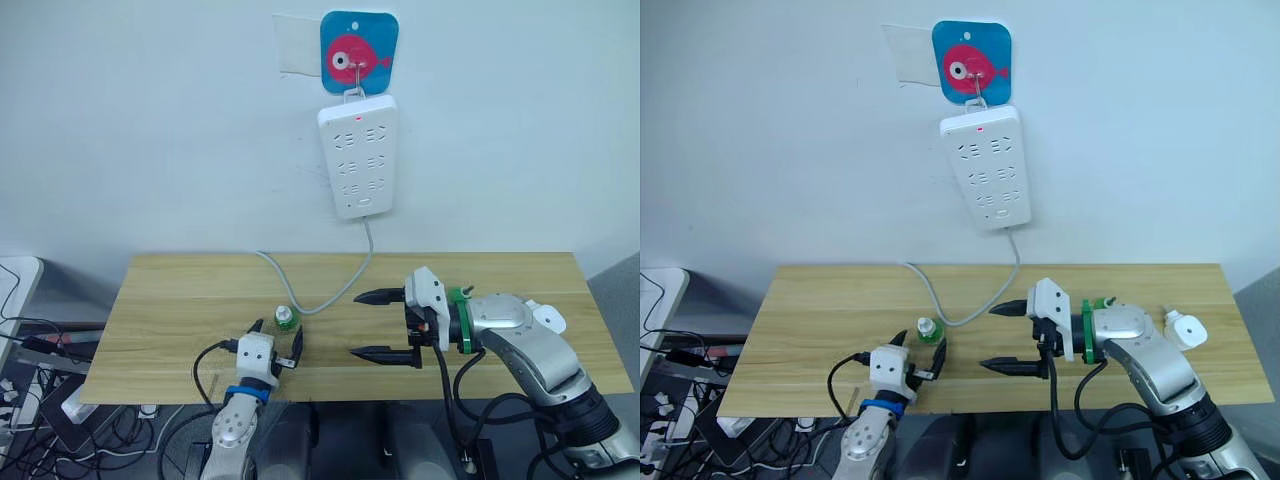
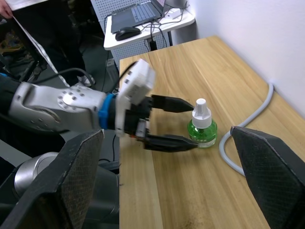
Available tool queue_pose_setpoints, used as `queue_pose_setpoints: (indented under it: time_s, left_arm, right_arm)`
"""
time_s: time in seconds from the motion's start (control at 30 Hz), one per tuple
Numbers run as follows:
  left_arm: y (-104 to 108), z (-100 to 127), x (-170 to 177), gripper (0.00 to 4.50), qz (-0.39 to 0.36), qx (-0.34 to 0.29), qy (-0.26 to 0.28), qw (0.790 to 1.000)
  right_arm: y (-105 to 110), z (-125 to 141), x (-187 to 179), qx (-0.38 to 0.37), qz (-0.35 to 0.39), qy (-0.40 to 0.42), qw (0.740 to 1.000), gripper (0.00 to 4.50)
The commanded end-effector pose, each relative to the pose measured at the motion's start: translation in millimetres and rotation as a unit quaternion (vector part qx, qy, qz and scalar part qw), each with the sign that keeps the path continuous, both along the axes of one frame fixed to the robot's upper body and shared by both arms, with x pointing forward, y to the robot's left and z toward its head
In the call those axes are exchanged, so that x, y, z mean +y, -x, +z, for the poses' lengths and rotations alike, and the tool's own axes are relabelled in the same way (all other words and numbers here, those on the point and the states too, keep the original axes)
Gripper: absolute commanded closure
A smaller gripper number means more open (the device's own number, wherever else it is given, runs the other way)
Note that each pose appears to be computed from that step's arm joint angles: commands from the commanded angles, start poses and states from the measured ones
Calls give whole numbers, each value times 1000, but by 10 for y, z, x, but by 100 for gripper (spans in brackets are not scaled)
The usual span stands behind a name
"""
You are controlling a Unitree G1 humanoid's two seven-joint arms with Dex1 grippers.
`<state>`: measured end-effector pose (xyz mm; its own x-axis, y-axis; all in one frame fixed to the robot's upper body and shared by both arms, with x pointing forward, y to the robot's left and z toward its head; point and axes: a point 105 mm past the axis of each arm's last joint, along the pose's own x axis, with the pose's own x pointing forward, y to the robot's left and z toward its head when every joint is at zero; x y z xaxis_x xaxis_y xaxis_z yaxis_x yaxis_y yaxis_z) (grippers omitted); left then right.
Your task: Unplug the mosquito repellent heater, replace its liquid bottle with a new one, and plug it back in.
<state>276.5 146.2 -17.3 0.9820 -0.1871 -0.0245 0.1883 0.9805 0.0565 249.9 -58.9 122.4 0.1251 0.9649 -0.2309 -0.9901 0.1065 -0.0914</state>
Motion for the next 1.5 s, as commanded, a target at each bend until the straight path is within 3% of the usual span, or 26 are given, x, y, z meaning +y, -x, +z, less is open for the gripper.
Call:
queue_pose_setpoints:
  time_s: [0.03, 0.5, 0.6, 0.77, 0.97, 1.17, 1.37, 1.5]
  left_arm:
    - [-59, -15, -38, 0, -3, -12, 1, 1000]
    - [-259, 1, -65, 0, -4, -34, -8, 999]
    - [-284, 20, -78, 58, -7, -39, -10, 999]
    - [-289, -41, -80, 215, -3, -27, -16, 1000]
    - [-301, 28, -79, 222, 0, -39, -8, 999]
    - [-294, 487, -299, 222, -103, -83, -18, 991]
    - [-70, 1038, -572, 222, -323, -39, -21, 945]
    - [9, 1213, -645, 222, -401, -13, -24, 916]
  right_arm:
    - [7, 116, 8, -18, -2, -9, 1000, 3]
    - [-12, 139, 10, -15, -13, -11, 1000, 3]
    - [17, 144, 21, -16, -5, -14, 1000, 0]
    - [3, 177, 42, -16, -11, -24, 1000, 0]
    - [-17, 181, 35, -19, -15, -26, 999, 0]
    - [-102, 244, 88, -21, -61, -56, 996, 0]
    - [-176, 243, 275, -38, -111, -87, 989, 0]
    - [-186, 270, 382, -45, -120, -97, 987, 0]
